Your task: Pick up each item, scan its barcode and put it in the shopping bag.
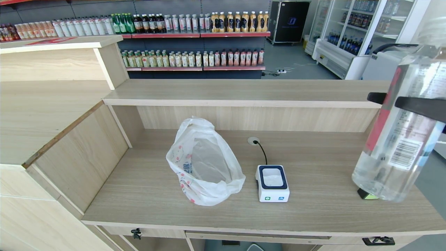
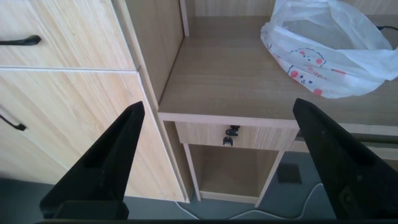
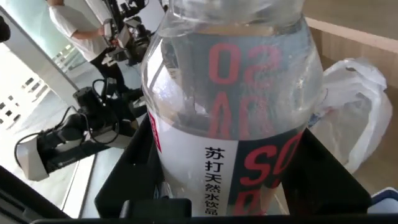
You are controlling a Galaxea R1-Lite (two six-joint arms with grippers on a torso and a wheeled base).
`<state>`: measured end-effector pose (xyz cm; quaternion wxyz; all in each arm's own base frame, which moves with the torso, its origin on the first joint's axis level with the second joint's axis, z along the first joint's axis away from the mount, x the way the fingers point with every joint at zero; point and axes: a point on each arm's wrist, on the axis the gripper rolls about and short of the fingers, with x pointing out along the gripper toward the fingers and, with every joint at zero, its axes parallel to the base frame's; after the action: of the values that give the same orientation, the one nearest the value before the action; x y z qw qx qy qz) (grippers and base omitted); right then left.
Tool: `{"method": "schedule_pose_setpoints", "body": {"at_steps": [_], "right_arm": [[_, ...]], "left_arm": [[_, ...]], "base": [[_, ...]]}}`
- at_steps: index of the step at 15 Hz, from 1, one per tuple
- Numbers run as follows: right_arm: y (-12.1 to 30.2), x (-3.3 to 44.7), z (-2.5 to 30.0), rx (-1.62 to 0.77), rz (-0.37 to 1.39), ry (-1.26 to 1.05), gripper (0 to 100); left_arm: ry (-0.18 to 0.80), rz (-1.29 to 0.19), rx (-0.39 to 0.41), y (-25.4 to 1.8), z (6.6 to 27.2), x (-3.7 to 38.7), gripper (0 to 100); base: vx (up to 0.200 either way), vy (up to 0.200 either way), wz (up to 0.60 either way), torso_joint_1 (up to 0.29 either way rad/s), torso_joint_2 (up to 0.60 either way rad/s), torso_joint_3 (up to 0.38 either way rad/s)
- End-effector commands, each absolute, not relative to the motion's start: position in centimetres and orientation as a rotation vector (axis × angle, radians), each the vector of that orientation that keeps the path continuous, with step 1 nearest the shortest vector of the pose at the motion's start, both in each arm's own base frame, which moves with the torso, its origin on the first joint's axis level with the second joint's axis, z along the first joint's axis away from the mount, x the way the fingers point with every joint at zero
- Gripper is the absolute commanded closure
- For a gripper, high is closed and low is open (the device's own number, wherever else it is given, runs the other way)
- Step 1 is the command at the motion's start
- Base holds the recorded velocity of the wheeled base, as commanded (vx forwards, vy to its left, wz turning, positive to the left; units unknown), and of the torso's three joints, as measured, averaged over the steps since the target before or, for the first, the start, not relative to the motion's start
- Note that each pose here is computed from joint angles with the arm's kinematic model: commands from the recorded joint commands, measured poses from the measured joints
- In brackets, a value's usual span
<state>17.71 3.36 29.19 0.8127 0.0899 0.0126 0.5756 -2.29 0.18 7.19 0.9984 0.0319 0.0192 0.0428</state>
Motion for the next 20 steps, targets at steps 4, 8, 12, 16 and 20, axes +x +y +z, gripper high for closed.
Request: {"method": "schedule_pose_setpoints", "body": {"at_steps": [4, 8, 12, 16, 20], "right_arm": [[-1.9, 19.8, 27.5, 0.058, 0.800, -0.025, 100], [-0.9, 20.4, 25.2, -0.147, 0.407, 0.112, 100], [-0.8, 19.9, 25.1, -0.169, 0.407, 0.099, 100], [-0.9, 19.9, 24.9, -0.276, 0.398, 0.084, 100], [-1.4, 20.2, 24.6, -0.374, 0.388, 0.079, 100]], "left_arm": [[0.038, 0.086, 0.063, 0.2, 7.2, -2.3, 0], [0.038, 0.086, 0.064, 0.2, 7.2, -2.3, 0], [0.038, 0.086, 0.063, 0.2, 7.2, -2.3, 0], [0.038, 0.086, 0.064, 0.2, 7.2, -2.3, 0], [0.038, 0.086, 0.064, 0.2, 7.2, -2.3, 0]], "base": [[0.000, 0.000, 0.00, 0.000, 0.00, 0.000], [0.000, 0.000, 0.00, 0.000, 0.00, 0.000], [0.000, 0.000, 0.00, 0.000, 0.00, 0.000], [0.000, 0.000, 0.00, 0.000, 0.00, 0.000], [0.000, 0.000, 0.00, 0.000, 0.00, 0.000]]}}
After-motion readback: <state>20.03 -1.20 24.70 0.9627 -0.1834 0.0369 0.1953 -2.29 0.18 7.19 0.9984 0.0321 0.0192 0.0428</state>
